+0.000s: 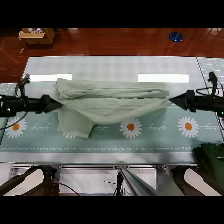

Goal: Fold the shirts.

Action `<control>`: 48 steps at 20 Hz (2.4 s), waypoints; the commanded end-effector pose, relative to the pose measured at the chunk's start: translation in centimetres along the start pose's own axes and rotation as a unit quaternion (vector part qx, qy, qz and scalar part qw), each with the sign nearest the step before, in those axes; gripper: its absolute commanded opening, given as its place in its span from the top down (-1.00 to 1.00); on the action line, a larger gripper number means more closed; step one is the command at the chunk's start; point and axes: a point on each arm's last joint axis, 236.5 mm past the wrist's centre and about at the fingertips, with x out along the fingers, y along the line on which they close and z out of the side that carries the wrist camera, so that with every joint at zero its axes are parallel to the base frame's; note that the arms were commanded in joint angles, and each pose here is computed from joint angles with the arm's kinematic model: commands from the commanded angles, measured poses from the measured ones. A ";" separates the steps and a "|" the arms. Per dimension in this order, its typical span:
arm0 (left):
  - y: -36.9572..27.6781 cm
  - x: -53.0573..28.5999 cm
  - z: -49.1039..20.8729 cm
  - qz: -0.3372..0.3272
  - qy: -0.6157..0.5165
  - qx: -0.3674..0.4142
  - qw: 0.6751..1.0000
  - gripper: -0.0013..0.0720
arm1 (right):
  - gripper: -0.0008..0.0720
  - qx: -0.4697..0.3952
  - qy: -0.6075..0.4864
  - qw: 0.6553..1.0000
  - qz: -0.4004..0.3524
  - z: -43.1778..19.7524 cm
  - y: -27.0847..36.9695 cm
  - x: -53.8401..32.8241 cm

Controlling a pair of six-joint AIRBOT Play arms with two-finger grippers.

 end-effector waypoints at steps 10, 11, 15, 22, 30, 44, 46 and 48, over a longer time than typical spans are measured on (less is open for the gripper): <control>0.7 2.8 12.0 -0.019 -0.074 -0.024 0.997 0.92 | 0.91 0.001 -0.147 0.986 -0.073 12.3 -2.8 5.5; 1.0 3.7 12.6 -0.021 -0.065 -0.030 0.997 0.92 | 0.91 0.002 -0.148 0.986 -0.082 12.5 -3.5 6.4; 1.5 5.6 15.4 -0.036 -0.047 -0.023 0.998 0.92 | 0.91 0.002 -0.158 0.982 -0.105 13.4 -5.5 8.0; 3.8 7.2 16.3 -0.028 -0.031 -0.033 0.999 0.92 | 0.91 -0.001 -0.110 0.985 -0.133 11.3 -8.9 10.0; 4.8 8.2 13.3 -0.050 0.033 -0.056 0.997 -0.22 | 0.27 -0.009 -0.076 0.987 -0.144 9.9 -10.1 10.5; 6.4 0.2 12.9 -0.086 0.034 -0.106 0.990 -0.27 | -0.64 0.120 -0.059 0.984 -0.119 10.5 -12.4 4.5; 6.1 0.5 12.7 -0.087 0.039 -0.103 0.990 -0.27 | -0.63 0.147 -0.034 0.983 -0.100 9.3 -12.7 6.7; 5.9 0.7 12.7 -0.087 0.041 -0.100 0.990 -0.27 | -0.63 0.166 -0.022 0.982 -0.086 8.7 -12.7 8.7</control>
